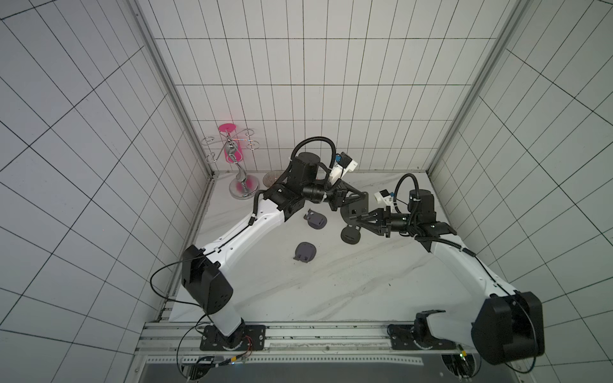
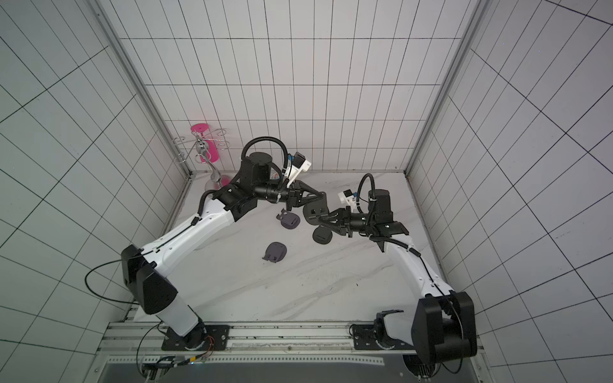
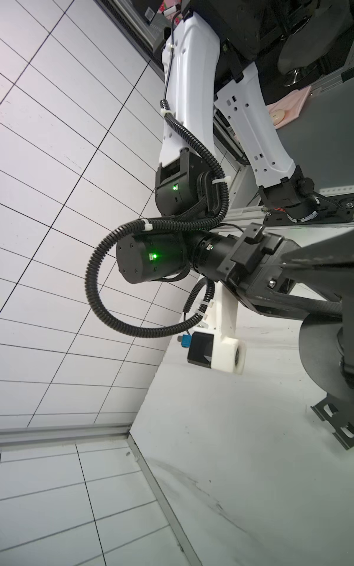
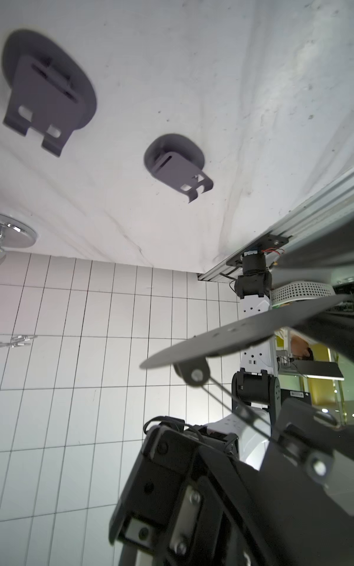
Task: Open the phone stand
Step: Open the phone stand, then place the phone stand at the center of the board.
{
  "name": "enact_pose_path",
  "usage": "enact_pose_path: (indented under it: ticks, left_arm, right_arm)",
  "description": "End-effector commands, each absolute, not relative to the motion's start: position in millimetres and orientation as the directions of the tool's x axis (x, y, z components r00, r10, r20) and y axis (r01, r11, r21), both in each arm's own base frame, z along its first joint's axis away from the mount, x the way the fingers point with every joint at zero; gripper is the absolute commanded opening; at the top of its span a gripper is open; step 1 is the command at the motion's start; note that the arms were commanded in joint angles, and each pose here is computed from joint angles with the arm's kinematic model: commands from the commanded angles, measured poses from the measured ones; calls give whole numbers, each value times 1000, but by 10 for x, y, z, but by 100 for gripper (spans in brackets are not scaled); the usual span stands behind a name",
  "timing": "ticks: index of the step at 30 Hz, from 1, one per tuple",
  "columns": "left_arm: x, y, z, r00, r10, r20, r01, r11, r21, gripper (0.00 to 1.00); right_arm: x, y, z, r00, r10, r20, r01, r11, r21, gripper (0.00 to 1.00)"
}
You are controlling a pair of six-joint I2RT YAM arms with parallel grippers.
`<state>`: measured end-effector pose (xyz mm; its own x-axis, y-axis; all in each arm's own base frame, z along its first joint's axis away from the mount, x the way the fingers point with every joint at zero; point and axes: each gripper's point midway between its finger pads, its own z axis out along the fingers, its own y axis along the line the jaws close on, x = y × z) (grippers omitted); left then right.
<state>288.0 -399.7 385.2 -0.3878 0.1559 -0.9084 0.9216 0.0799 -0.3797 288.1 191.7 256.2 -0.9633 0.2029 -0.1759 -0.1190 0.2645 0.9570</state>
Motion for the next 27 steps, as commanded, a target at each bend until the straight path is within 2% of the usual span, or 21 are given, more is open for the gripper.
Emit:
enact_pose_path:
  ticks: [1, 6, 11, 16, 22, 27]
  left_arm:
    - [2769, -4057, 4429, -245, 47, -968, 968, -50, -247, 0]
    - [2891, -4234, 4265, -268, 63, -961, 958, -85, -273, 0]
    - [3145, -4628, 3839, -318, 114, -941, 937, -115, -331, 0]
    - [3362, -5073, 3318, -372, 162, -914, 906, -148, -396, 0]
    - [3592, -5468, 2815, -425, 174, -888, 874, -177, -453, 0]
    - [3755, -5646, 2431, -479, 160, -863, 849, -168, -502, 0]
  right_arm:
    - [2971, 1545, 2332, -925, 369, -97, 46, 360, 932, 44]
    - [2914, 1070, 2360, -845, 519, -130, 119, 420, 900, 45]
    - [2748, 878, 2549, -799, 570, -193, 101, 443, 891, 45]
    - [2561, 547, 2498, -714, 638, -289, 203, 583, 787, 44]
    - [2428, 176, 2574, -599, 650, -468, 271, 714, 645, 44]
    - [2392, 87, 2499, -586, 643, -493, 301, 738, 604, 44]
